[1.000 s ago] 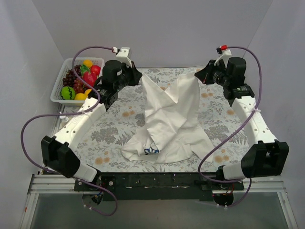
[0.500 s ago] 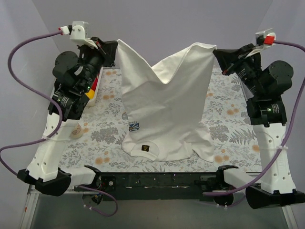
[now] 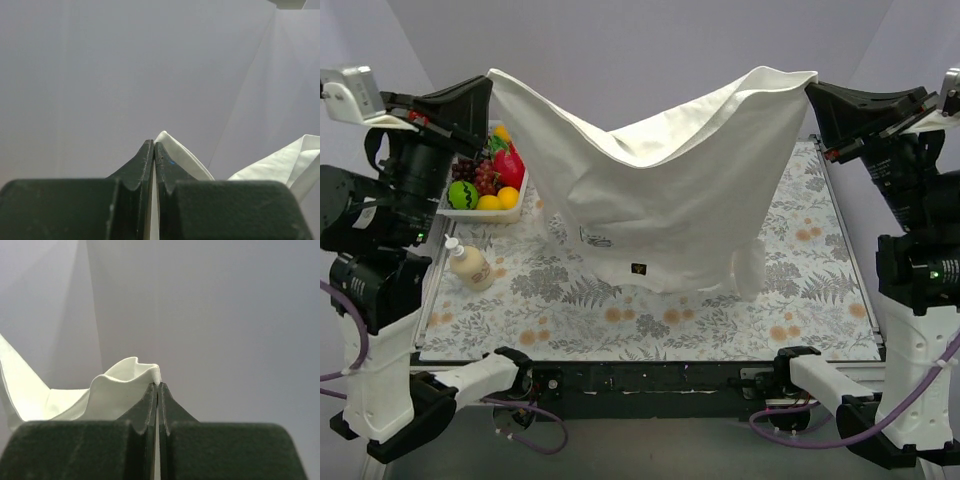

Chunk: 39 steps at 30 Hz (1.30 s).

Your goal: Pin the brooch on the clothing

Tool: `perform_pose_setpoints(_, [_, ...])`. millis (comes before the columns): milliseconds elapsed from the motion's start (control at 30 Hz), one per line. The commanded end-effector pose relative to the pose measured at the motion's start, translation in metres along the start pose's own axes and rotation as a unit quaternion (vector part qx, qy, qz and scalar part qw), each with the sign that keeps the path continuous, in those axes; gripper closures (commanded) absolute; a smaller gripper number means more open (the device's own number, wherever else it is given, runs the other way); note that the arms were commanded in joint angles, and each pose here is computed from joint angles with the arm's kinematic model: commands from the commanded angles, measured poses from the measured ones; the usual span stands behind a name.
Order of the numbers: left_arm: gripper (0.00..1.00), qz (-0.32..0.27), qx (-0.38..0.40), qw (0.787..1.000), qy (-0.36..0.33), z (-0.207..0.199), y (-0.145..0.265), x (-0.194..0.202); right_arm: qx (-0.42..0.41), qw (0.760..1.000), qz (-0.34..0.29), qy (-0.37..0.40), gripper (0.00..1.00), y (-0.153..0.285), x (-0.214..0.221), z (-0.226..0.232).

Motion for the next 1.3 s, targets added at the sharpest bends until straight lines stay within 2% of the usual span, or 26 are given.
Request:
perform_pose_setpoints(0, [1.00, -0.033, 0.003, 0.999, 0.000, -0.006, 0.027, -0.031, -0.009, 0.998, -0.062, 0.024, 0.99, 0.020, -0.052, 0.018])
perform_pose_setpoints(333, [1.00, -0.061, 0.060, 0.996, 0.028, -0.032, 0.073, -0.076, -0.033, 0.992, -0.110, 0.045, 0.99, 0.054, -0.099, 0.046])
perform_pose_setpoints(567, [1.00, -0.064, 0.073, 0.995, 0.035, -0.038, 0.084, -0.085, -0.025, 0.989, -0.134, 0.062, 0.99, 0.071, -0.122, 0.055])
perform_pose_setpoints(733, [1.00, -0.040, 0.056, 0.997, 0.028, -0.030, 0.067, -0.064, -0.013, 0.993, -0.104, 0.049, 0.99, 0.059, -0.099, 0.043])
perform_pose_setpoints(933, [1.00, 0.018, 0.007, 1.000, 0.016, -0.003, 0.030, -0.005, 0.004, 0.997, -0.061, 0.036, 0.99, 0.035, -0.059, 0.022])
perform_pose_setpoints(1067, [1.00, 0.015, -0.017, 1.000, 0.005, 0.011, 0.015, 0.016, 0.019, 0.999, -0.025, 0.024, 0.99, 0.017, -0.027, 0.005])
perform_pose_setpoints(1267, [1.00, 0.041, -0.044, 0.998, -0.015, 0.026, -0.016, 0.048, 0.038, 0.999, 0.003, 0.020, 0.99, -0.006, 0.003, -0.016])
Point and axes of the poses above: each gripper's point midway between its finger pads, its own y axis back along the fingers, its own z axis along the line the jaws close on, x = y × z, the point moved 4 cm from there along y, back along the fingers, and after that the axes turned 9 degrees about y, right-handed, at the moved point
